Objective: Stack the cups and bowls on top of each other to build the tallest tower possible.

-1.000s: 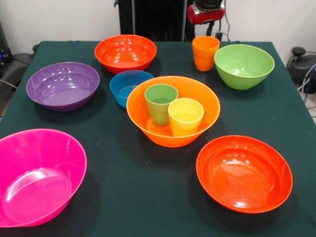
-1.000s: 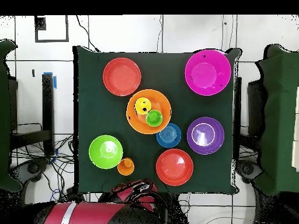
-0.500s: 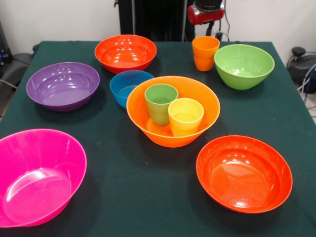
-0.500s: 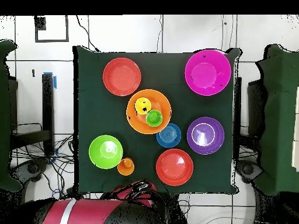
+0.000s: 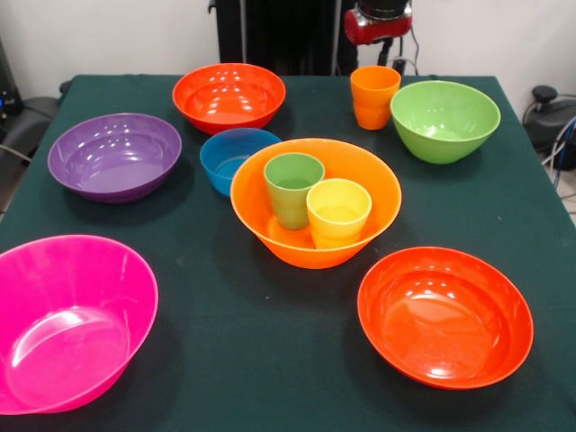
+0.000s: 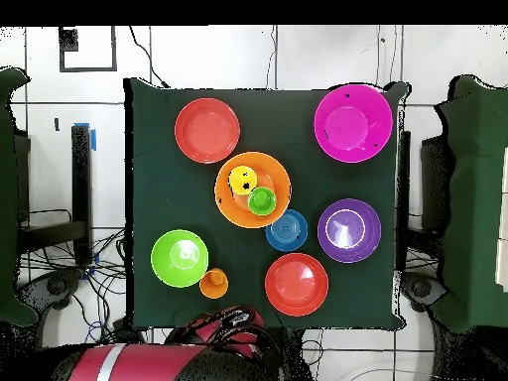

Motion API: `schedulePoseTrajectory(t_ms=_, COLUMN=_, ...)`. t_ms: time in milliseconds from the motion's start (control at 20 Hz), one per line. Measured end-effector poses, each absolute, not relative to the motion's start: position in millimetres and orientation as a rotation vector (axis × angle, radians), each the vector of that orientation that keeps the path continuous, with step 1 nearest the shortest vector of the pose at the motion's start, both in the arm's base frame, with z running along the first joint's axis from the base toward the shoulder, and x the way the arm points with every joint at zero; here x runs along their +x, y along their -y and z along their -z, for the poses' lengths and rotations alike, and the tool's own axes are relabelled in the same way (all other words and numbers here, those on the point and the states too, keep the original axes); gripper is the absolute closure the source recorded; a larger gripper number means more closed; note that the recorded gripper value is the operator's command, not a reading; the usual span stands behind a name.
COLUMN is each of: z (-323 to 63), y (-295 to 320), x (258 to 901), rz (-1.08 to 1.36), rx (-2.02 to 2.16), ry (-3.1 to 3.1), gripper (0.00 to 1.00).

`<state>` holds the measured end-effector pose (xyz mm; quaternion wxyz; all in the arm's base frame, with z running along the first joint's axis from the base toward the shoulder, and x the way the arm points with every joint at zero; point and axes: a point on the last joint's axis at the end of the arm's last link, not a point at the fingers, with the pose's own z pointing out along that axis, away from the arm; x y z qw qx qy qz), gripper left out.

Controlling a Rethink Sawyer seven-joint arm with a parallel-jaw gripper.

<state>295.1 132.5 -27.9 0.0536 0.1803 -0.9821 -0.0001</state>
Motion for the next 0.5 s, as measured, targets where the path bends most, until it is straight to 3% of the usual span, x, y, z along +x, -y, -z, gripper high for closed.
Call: schedulePoseTrajectory(t_ms=500, z=16.8, y=-131.5, x=310.2, rz=-0.015, rx=0.548, ry=3.015, gripper=0.00)
